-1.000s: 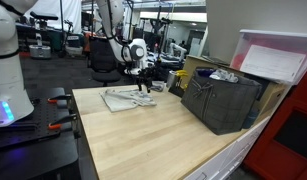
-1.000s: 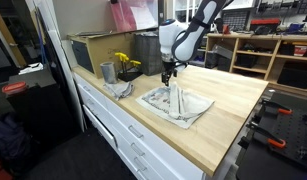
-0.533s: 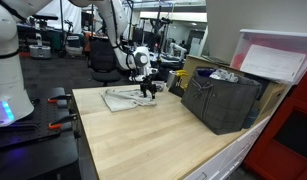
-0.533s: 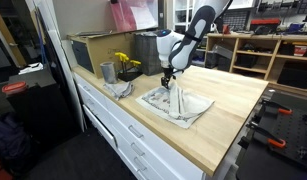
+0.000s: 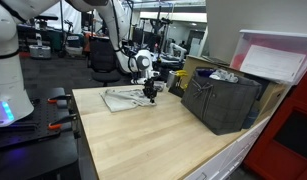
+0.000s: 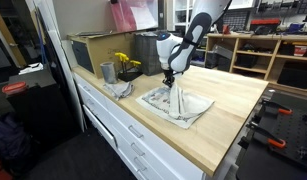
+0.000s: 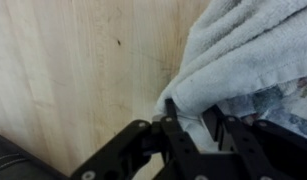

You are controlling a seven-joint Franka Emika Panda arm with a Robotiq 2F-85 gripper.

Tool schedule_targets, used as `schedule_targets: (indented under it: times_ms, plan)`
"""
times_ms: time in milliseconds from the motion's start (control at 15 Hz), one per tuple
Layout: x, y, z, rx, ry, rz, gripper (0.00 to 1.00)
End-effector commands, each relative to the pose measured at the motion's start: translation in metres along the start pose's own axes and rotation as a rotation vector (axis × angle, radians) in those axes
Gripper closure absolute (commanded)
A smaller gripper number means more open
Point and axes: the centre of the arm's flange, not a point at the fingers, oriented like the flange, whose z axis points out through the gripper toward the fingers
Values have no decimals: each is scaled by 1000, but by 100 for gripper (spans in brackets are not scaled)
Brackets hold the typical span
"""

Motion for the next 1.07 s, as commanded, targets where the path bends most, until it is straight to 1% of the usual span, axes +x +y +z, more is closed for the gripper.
schedule_targets:
  times_ms: [0,67,133,400,533,600,667,733,933,1000]
  plan:
    - [4,13,-5,-28,-26,23,95]
    - [3,16,-6,-31,-30,24,99]
    - [0,21,-11,-32,-45,22,100]
    - [-9,29,-40,1,-110,8,100]
    - [-8,26,-48,4,-120,0,100]
    - [-7,25,-50,17,-124,-9,81]
    - [-5,24,-49,32,-130,-15,73]
    - [-2,24,-46,45,-146,-18,68]
    - [-5,29,-24,104,-247,-23,44]
    - [-8,32,-19,130,-282,-29,37]
